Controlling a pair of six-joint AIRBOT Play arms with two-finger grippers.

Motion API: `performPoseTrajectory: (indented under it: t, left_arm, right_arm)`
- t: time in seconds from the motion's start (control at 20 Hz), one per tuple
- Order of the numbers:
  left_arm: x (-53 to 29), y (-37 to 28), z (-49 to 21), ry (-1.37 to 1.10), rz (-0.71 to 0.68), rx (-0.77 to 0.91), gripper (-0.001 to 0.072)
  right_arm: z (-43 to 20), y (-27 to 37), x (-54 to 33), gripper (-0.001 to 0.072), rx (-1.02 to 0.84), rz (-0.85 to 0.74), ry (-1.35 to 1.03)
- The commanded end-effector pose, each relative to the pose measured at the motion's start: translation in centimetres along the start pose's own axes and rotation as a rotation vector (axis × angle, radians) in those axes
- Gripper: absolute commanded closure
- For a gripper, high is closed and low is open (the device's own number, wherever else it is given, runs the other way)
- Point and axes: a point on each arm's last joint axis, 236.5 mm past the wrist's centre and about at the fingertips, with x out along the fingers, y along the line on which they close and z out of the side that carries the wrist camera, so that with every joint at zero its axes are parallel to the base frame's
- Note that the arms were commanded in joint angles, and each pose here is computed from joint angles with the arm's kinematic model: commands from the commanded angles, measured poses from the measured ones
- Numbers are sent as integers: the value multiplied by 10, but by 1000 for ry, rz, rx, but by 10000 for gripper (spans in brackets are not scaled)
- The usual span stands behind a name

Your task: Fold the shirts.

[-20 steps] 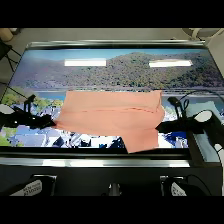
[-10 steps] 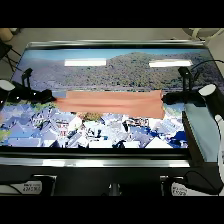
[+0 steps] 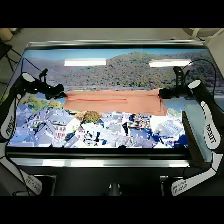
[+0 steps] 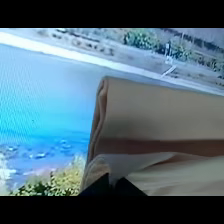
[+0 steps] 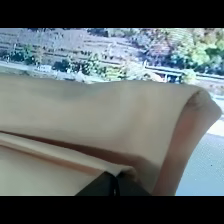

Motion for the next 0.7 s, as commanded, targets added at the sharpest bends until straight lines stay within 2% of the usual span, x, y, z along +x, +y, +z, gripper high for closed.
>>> performPoseTrajectory:
  t: [0.0, 0.05, 0.1, 0.15, 0.25, 0.35, 0.5, 0.65]
  left_arm:
    - [12, -5, 0, 18, -19, -38, 210]
    - [5, -11, 5, 6, -32, -35, 120]
    - [-6, -14, 12, -10, -36, -24, 117]
    - [-21, -18, 20, -36, -43, -12, 90]
    - [-56, -29, 34, -96, -50, 38, 90]
    - [-89, -43, 41, -157, -56, 70, 90]
    - [-123, -70, 27, -167, -69, 124, 96]
    - [-148, -111, 5, -167, -86, 229, 101]
  right_arm:
    - [-6, 1, 8, 671, -22, 20, 22]
    - [-2, 2, 2, 472, -25, 21, 16]
    - [2, 2, -9, 217, -43, 21, 8]
    - [7, 0, -23, 54, -75, 16, 3]
    - [0, -21, -49, 17, -118, -38, 46]
    - [-26, -43, -58, 12, -66, -64, 138]
    - [-59, -36, -42, 8, 12, 24, 244]
    - [-64, -16, -19, 8, 114, 153, 240]
